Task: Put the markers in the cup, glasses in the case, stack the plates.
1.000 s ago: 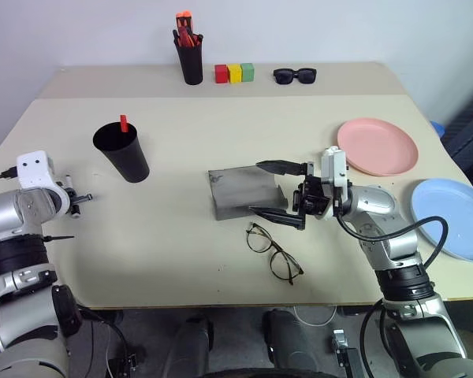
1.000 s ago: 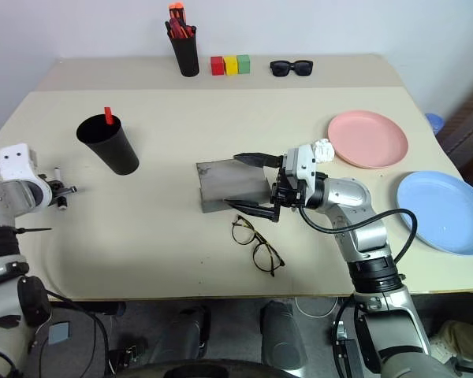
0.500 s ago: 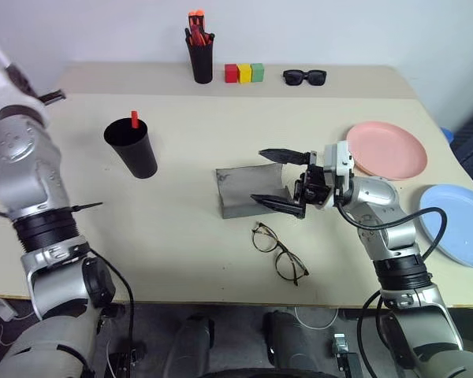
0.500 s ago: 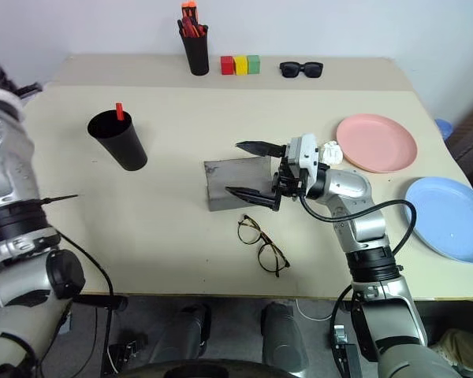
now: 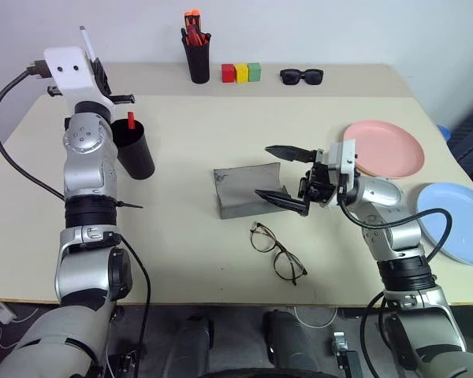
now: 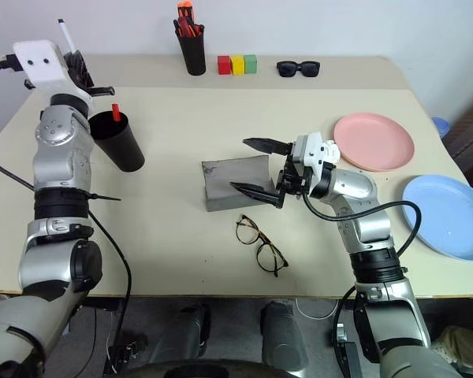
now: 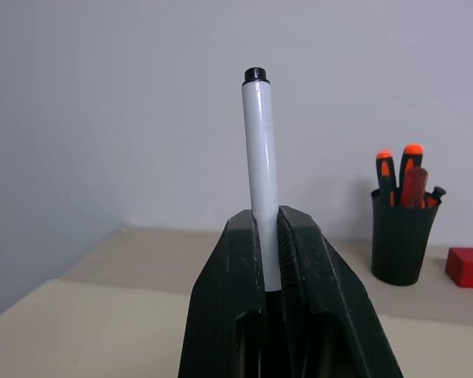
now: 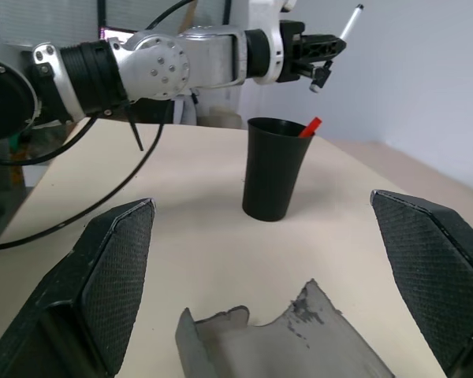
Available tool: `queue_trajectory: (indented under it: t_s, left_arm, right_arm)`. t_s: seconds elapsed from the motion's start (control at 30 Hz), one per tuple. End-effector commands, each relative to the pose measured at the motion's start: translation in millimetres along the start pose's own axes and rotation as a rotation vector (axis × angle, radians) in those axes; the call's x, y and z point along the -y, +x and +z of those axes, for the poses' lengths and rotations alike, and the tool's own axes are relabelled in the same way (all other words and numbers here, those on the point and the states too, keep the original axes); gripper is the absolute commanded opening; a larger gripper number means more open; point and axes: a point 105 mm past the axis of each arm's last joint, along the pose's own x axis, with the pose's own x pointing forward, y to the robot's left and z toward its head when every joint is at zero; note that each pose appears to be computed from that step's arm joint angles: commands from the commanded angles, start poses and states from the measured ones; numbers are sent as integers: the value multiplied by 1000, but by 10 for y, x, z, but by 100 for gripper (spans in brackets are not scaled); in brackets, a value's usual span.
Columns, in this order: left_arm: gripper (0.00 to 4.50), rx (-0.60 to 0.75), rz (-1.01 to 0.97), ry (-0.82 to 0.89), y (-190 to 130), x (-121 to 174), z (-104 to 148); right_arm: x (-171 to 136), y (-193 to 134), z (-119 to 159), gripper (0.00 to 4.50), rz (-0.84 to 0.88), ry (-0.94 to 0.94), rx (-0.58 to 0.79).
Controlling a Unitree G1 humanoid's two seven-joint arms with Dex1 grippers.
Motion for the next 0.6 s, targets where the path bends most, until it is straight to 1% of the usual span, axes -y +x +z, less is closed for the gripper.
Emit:
queue_trajectory:
  t_s: [0.03, 0.23, 0.4, 0.6]
  left_arm:
    - [4, 61, -63, 20, -65, 107, 124]
    - [4, 46, -134, 55, -265, 147, 84]
    - [4, 44, -170, 78, -367, 207, 82]
    - [4, 27, -173, 98, -458, 154, 71]
  right_arm:
    - [6, -25, 144, 450, -8, -57, 23]
    - [10, -56, 146, 450, -16, -59, 15]
    - [18, -48, 144, 450, -18, -60, 15]
    - [25, -48, 143, 450, -21, -62, 16]
